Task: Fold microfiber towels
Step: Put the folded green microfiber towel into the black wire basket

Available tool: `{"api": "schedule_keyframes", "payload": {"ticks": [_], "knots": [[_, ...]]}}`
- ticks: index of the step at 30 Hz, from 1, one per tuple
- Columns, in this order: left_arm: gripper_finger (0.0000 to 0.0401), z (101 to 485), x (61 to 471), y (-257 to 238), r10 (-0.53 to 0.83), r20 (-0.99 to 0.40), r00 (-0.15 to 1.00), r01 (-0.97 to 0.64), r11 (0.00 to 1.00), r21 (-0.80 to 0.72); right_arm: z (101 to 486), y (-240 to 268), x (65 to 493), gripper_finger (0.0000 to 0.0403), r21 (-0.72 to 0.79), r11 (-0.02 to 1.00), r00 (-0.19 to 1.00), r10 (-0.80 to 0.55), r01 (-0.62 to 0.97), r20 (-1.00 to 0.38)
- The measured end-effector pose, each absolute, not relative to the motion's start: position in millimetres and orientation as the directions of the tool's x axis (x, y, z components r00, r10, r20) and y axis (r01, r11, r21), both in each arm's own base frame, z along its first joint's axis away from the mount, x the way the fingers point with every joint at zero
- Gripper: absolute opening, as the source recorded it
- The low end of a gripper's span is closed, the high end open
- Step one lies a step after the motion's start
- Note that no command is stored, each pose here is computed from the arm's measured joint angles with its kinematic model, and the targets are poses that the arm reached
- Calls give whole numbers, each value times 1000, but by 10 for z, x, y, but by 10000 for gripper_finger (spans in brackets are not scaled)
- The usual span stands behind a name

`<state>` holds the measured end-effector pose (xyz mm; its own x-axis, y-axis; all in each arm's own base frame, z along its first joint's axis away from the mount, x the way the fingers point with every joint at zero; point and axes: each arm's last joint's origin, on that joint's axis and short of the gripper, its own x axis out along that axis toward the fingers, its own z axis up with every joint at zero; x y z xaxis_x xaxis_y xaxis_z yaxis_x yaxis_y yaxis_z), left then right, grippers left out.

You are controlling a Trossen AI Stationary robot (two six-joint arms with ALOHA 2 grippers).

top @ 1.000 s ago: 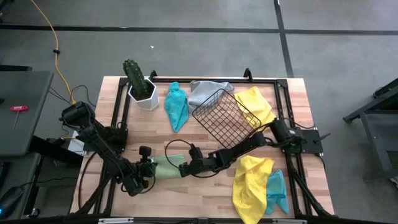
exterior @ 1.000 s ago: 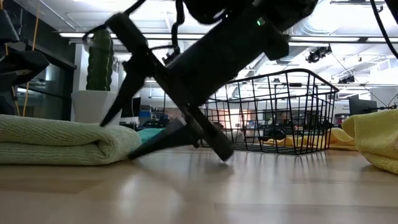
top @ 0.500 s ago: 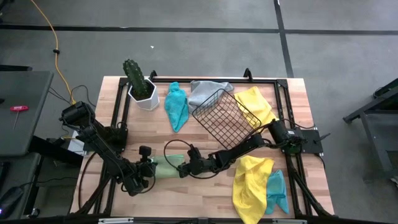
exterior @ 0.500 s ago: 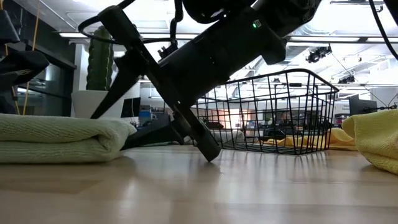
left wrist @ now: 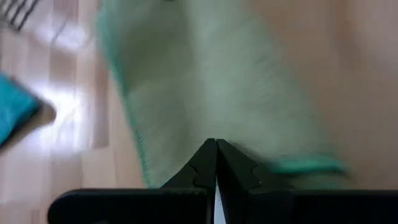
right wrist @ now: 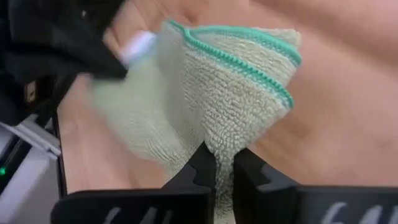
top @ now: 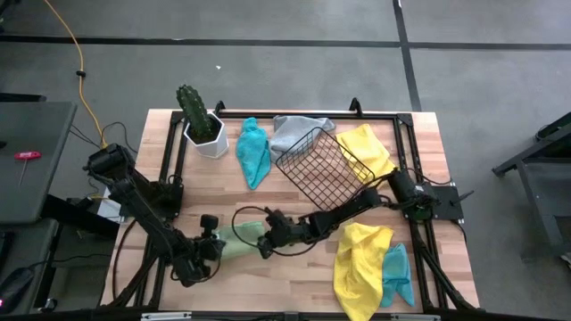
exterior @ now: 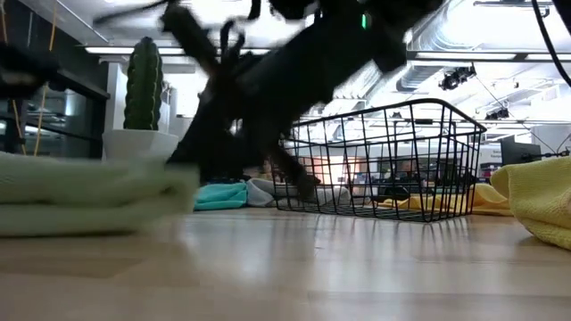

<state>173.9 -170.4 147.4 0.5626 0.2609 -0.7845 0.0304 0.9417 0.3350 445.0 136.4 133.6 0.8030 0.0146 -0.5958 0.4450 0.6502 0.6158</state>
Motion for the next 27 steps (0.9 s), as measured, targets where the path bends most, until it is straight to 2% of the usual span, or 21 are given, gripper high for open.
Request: {"api": "schedule_keyframes", "payload": {"ticks": [9,15,21,27], "knots": [[0,2010,1545,-1956,183,-606,774,21,949,314,2427,974,3949,2,317,856,723,-92,409,-685],[0,2078,1477,-1961,185,-563,806,0,950,312,3006,524,3572,1,228,879,712,-161,418,-683],[0,2061,1507,-1937,193,-573,796,-7,951,310,3060,27,3408,1,199,860,617,-158,470,-771],[0,2058,1517,-1929,193,-579,792,-6,951,310,3002,-249,3451,0,119,908,604,-164,401,-780]]}}
